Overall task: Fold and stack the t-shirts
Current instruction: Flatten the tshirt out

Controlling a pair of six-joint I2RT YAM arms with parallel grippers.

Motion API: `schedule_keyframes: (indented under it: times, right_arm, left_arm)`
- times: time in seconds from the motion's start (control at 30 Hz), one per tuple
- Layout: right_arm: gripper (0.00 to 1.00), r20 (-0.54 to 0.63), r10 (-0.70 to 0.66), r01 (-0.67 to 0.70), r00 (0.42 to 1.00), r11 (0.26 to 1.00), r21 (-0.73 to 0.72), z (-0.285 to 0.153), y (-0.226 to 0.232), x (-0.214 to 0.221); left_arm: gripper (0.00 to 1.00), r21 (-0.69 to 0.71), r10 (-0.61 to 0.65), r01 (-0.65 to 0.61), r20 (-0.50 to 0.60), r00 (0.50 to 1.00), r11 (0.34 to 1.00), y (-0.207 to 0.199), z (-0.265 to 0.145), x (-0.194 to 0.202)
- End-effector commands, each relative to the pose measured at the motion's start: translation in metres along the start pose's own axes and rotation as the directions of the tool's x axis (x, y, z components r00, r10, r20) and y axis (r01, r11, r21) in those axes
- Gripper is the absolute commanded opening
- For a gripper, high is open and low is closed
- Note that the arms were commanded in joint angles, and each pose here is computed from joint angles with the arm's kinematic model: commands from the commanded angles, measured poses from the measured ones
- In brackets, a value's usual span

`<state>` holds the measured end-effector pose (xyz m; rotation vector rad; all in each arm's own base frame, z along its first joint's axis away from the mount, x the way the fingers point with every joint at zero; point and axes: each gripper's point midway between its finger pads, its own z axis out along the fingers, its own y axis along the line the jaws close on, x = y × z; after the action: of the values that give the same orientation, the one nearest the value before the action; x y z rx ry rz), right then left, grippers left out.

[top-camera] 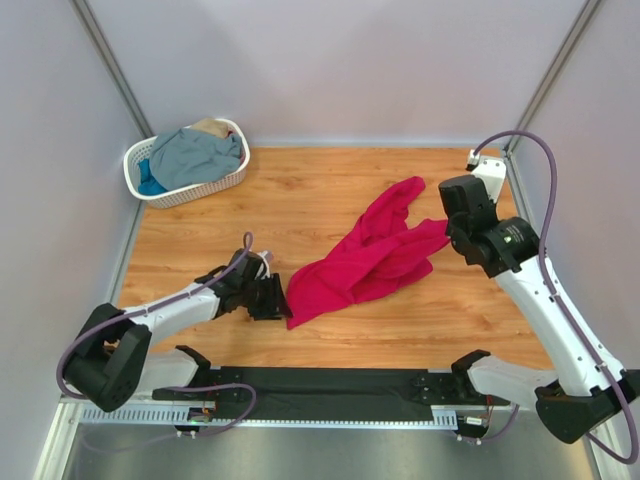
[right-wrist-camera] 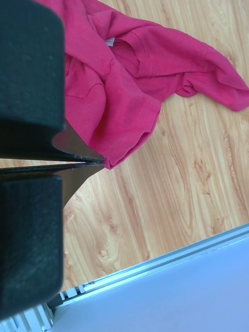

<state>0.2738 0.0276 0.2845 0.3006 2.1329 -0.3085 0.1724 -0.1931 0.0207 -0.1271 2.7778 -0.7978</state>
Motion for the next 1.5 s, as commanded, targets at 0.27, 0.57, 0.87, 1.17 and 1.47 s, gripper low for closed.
schedule_keyframes:
  times: [0.27,0.57,0.87,1.17,1.47]
  right_arm:
    - [0.00,0.132,0.029,-0.024,0.991,0.999,-0.033,-0.008,-0.001,-0.045]
    - [0.00,0.334,0.117,-0.153,0.936,0.984,0.086,-0.039,-0.072,-0.122]
    - [0.00,0.322,0.089,-0.136,0.943,0.983,0.127,-0.039,-0.088,-0.106]
    - [0.00,0.236,0.101,-0.131,0.967,0.985,0.115,-0.034,-0.091,-0.060]
    - [0.00,0.186,0.119,-0.134,0.975,0.988,0.070,-0.024,-0.078,-0.043]
  left_arm:
    - [0.00,0.021,0.071,-0.073,0.081,0.994,0.997,-0.032,0.003,-0.039]
    - [0.00,-0.442,0.256,-0.022,0.479,0.840,0.897,-0.042,-0.209,-0.162]
    - [0.00,-0.438,0.234,-0.025,0.431,0.872,0.899,-0.027,-0.190,-0.141]
    - [0.00,-0.086,0.247,-0.233,0.241,0.938,0.969,-0.066,-0.099,-0.075]
    - [0.49,-0.142,0.179,-0.156,0.167,0.970,0.977,-0.021,-0.085,-0.042]
